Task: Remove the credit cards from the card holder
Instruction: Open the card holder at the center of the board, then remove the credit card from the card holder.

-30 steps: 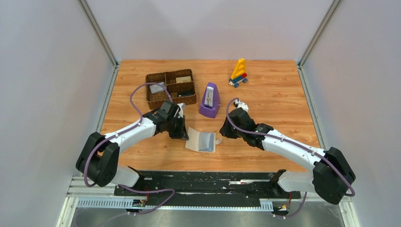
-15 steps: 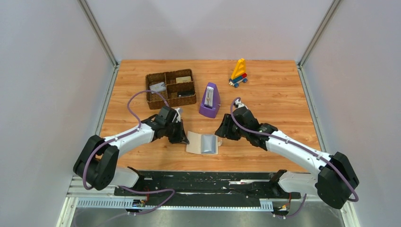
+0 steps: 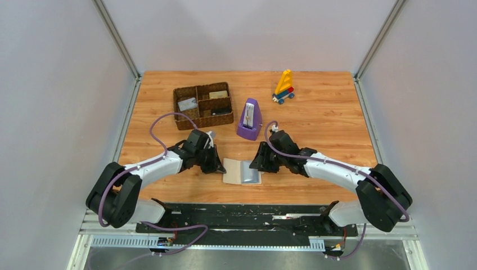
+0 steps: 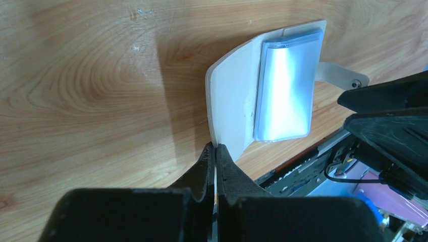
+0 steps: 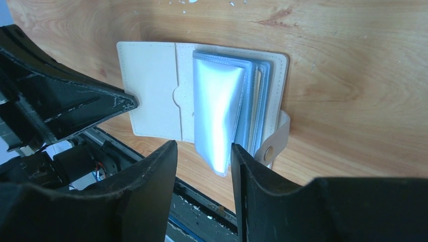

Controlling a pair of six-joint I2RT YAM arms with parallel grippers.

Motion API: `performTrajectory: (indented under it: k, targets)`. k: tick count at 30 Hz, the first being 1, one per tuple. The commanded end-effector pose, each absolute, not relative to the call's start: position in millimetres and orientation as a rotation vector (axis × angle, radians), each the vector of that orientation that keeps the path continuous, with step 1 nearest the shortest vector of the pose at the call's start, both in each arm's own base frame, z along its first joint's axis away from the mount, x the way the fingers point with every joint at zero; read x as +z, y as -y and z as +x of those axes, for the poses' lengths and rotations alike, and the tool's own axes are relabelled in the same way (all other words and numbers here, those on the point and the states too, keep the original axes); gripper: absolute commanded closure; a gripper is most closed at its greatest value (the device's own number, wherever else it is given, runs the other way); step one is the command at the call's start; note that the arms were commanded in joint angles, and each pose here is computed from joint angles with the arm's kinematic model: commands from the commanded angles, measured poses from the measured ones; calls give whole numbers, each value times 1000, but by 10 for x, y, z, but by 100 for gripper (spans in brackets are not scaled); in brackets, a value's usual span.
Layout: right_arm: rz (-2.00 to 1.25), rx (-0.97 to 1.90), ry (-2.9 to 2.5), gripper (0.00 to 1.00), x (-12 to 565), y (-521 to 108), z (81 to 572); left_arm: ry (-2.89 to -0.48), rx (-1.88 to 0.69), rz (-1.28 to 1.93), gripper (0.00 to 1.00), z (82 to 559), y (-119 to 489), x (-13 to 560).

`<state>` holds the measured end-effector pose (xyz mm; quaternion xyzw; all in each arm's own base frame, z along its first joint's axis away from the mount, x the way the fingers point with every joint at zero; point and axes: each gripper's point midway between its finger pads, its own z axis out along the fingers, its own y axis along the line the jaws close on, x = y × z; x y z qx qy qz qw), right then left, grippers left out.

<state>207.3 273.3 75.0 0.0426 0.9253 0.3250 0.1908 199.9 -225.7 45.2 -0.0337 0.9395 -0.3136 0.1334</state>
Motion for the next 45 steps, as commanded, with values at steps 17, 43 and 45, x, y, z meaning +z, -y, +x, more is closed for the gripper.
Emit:
performTrajectory:
  k: [17,43,45]
  targets:
    - [144,962,-2636,54,484,-2888,2108,-2678,-968,-107,100,2016,2313,536]
    - [37,1168,-2570,55,808,-3372,2144,-2678,-983,-117,100,1983,2311,517]
    - [33,1183,-2570,55,814,-3390,2131,-2681,-984,-117,100,1974,2310,510]
